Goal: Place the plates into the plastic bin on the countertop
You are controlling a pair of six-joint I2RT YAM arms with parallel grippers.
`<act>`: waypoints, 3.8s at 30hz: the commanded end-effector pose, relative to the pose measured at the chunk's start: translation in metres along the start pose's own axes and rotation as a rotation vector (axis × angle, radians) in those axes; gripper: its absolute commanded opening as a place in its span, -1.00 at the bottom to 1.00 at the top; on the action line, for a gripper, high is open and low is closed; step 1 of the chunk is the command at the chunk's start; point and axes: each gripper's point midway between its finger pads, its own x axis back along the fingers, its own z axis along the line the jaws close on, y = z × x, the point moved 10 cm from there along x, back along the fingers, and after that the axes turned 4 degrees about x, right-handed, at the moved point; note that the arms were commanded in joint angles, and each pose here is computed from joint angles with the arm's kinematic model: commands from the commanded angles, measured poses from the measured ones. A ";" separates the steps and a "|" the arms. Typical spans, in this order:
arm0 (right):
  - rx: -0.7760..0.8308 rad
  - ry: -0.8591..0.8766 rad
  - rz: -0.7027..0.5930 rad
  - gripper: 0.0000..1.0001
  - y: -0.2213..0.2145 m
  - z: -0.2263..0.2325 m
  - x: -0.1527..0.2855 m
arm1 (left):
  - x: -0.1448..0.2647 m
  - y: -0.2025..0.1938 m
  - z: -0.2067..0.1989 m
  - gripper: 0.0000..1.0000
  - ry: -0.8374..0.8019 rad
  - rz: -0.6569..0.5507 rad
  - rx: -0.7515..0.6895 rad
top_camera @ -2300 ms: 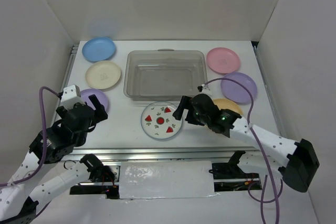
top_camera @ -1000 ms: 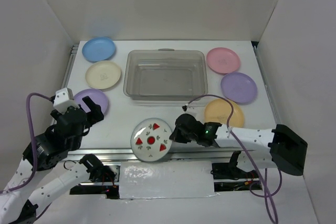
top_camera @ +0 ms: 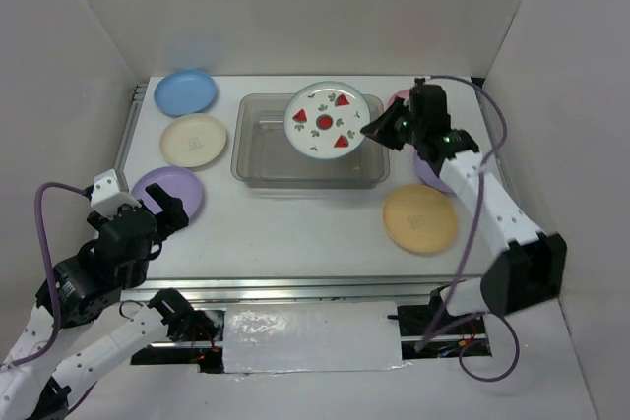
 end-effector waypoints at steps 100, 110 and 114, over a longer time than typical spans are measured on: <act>0.322 0.510 -0.068 1.00 -0.050 0.033 0.130 | -0.114 0.085 0.032 -1.00 0.194 0.004 0.667; 0.230 0.356 -0.121 1.00 -0.031 0.011 0.129 | -0.234 0.067 -0.199 -1.00 -0.208 0.393 0.111; 0.220 0.323 -0.133 1.00 -0.027 0.001 0.133 | -0.282 0.022 -0.241 -1.00 -0.228 0.520 0.027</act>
